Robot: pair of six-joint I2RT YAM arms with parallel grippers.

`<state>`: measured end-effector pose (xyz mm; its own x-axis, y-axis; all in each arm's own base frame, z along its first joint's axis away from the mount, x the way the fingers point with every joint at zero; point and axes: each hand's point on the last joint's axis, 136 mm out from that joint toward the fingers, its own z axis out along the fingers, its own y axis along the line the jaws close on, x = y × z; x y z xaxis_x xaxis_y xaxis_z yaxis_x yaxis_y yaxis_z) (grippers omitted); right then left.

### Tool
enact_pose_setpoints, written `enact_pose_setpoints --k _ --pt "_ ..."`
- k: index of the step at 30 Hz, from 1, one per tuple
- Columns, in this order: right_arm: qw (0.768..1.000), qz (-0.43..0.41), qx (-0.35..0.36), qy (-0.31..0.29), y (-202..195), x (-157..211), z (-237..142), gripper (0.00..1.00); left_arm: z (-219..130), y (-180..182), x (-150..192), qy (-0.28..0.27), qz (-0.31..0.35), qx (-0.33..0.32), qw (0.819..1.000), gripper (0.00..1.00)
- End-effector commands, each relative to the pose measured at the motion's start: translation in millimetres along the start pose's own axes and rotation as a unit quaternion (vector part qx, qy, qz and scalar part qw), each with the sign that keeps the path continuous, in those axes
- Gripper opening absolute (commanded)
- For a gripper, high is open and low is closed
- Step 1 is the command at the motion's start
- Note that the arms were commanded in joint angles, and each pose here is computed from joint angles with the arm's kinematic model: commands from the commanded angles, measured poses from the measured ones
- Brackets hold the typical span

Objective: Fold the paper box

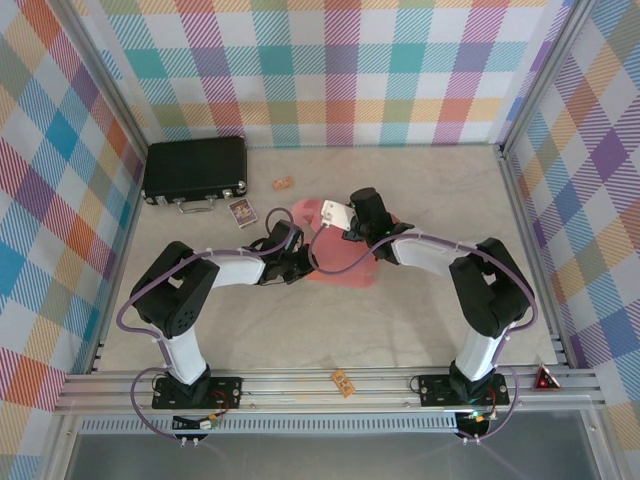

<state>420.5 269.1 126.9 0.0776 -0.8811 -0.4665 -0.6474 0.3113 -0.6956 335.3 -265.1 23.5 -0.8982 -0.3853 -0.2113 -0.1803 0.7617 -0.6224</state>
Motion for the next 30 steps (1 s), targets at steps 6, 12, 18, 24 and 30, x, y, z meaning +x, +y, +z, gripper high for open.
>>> enact_pose_setpoints --k 6,12,18,24,30 --pt "0.998 -0.051 -0.007 -0.028 25.3 -7.9 4.3 0.00 5.4 16.5 11.7 0.005 -0.022 -0.024 0.999 0.00" --pt "0.998 -0.055 0.007 -0.028 28.1 -6.1 5.6 0.00 4.9 12.0 13.3 0.011 -0.021 -0.015 1.000 0.00" --pt "0.997 -0.070 0.025 -0.030 26.9 -5.4 8.8 0.00 -5.0 2.8 10.1 0.002 -0.004 0.001 1.000 0.02" --pt "0.997 -0.069 0.025 -0.031 27.4 -5.3 9.4 0.00 -34.2 -10.8 -2.6 -0.030 0.032 -0.001 0.999 0.23" --pt "0.997 -0.072 0.020 -0.031 29.5 -6.3 9.8 0.00 -84.3 -5.9 -28.7 -0.095 0.078 -0.060 0.991 0.37"
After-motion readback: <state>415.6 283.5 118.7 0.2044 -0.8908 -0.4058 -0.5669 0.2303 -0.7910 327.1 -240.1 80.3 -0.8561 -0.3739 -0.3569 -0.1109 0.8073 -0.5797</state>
